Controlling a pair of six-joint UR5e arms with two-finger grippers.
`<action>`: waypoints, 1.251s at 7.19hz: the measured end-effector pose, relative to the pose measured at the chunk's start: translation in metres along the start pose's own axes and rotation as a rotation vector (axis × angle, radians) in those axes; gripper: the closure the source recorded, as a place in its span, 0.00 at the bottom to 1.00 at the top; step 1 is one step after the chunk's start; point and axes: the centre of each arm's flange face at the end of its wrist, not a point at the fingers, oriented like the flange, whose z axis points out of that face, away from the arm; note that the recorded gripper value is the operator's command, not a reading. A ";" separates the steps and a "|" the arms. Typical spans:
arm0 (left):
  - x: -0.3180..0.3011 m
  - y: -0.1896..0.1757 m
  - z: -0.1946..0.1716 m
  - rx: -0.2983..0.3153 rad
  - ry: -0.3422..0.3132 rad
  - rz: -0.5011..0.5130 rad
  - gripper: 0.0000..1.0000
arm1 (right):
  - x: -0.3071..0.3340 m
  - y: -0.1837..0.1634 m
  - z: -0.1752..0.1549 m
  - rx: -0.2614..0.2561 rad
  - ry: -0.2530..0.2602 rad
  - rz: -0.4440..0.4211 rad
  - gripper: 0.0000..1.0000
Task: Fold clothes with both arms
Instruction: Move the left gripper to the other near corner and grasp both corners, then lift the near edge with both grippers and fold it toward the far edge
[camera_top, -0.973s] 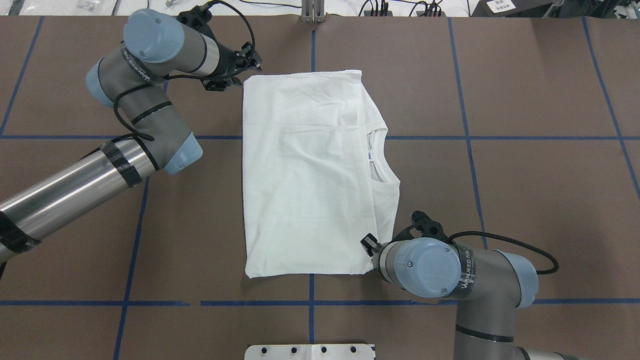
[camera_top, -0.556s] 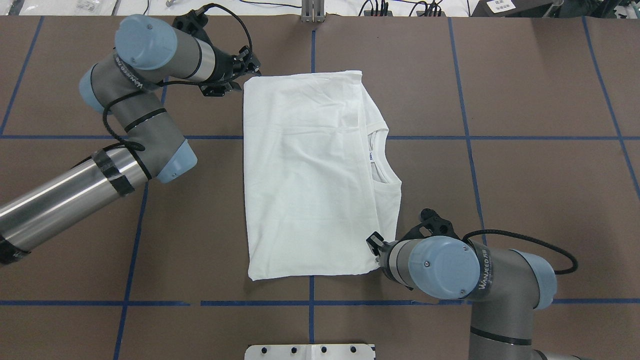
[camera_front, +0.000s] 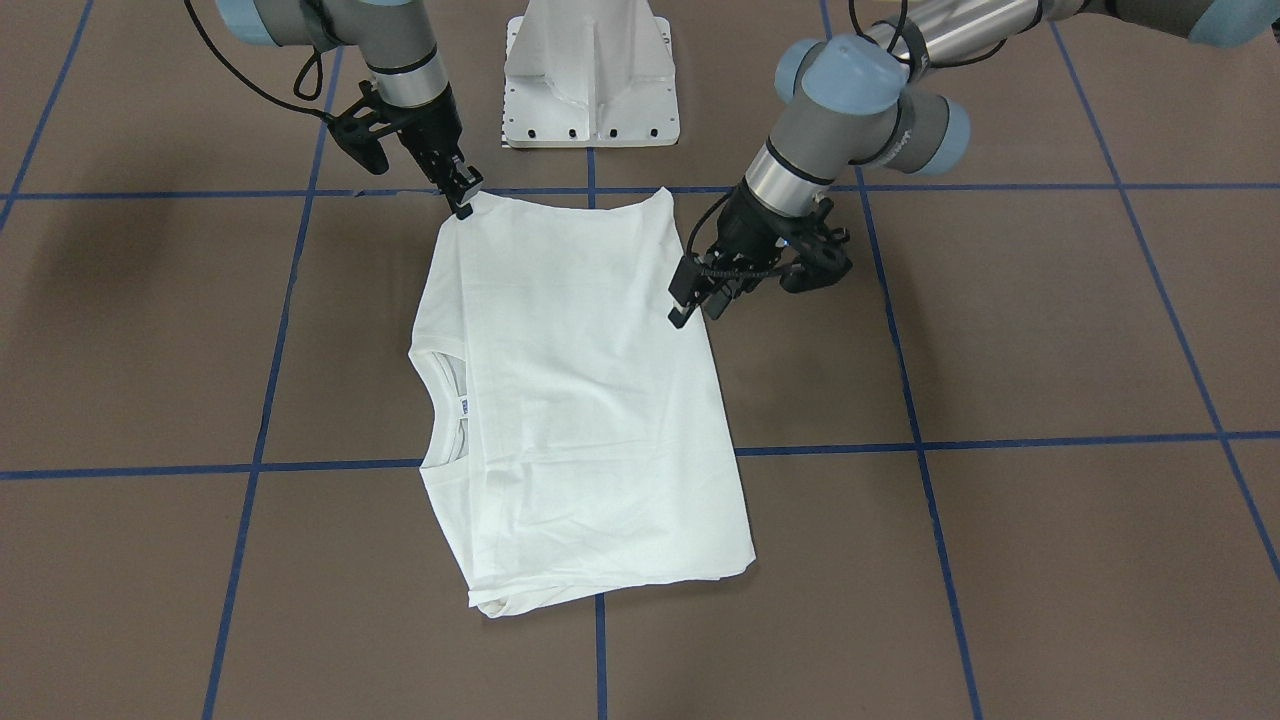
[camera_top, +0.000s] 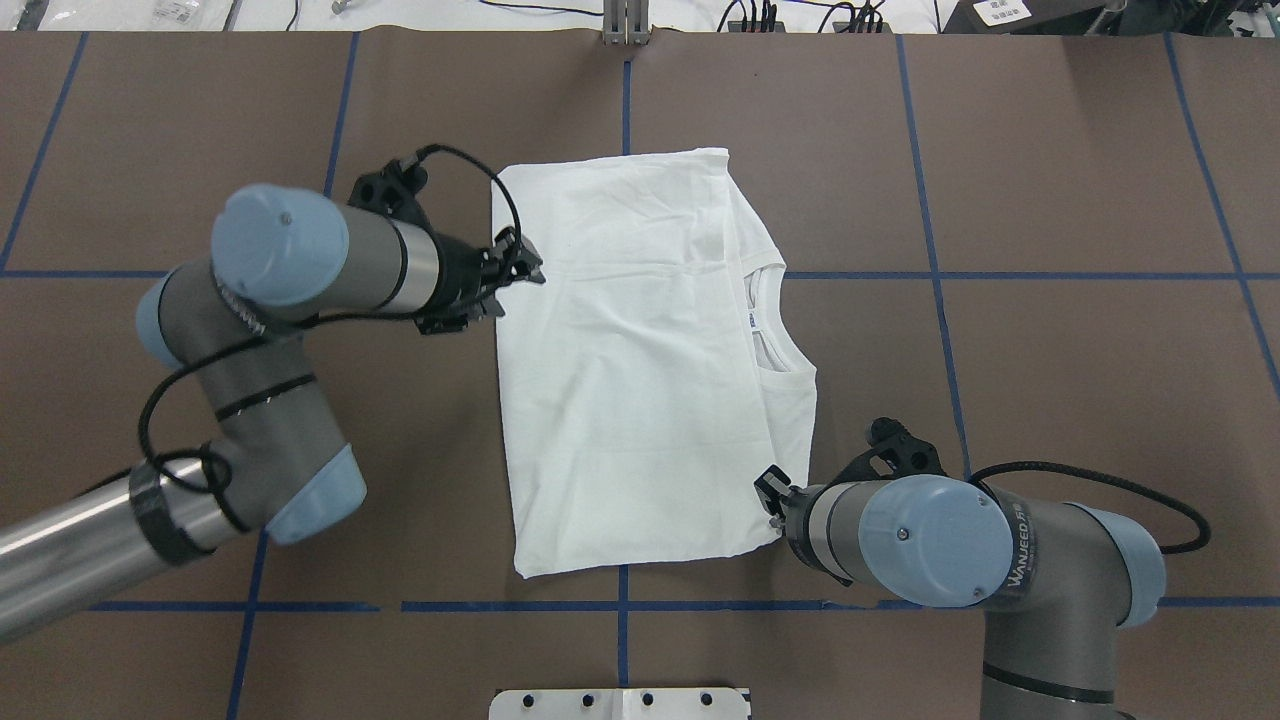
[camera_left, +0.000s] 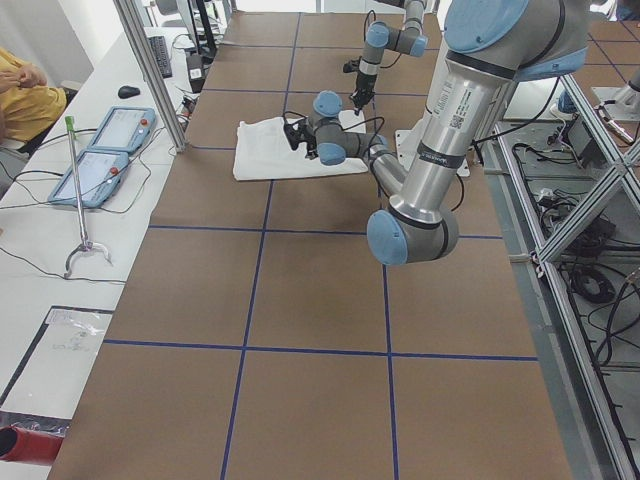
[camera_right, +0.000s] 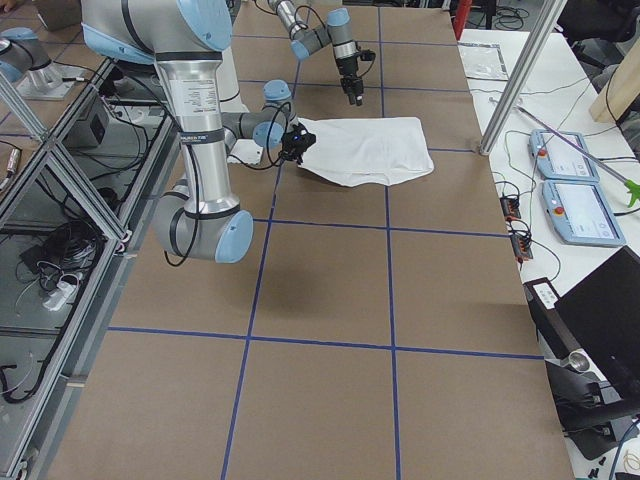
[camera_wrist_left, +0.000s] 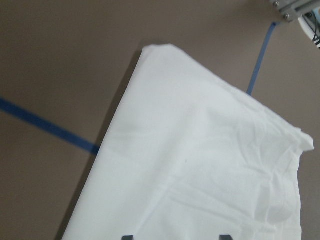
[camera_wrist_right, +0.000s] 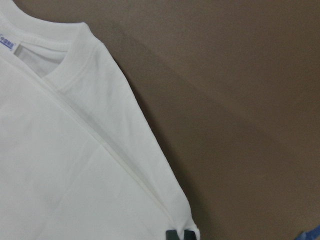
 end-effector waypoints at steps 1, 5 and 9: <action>-0.023 0.048 -0.001 -0.031 -0.030 -0.032 0.34 | 0.001 0.000 -0.004 -0.004 -0.004 0.000 1.00; -0.073 0.150 0.023 -0.102 -0.185 -0.107 0.50 | 0.003 0.002 -0.008 -0.014 -0.005 -0.003 1.00; -0.073 0.161 0.024 -0.113 -0.193 -0.128 1.00 | 0.005 0.005 -0.009 -0.019 -0.003 -0.007 1.00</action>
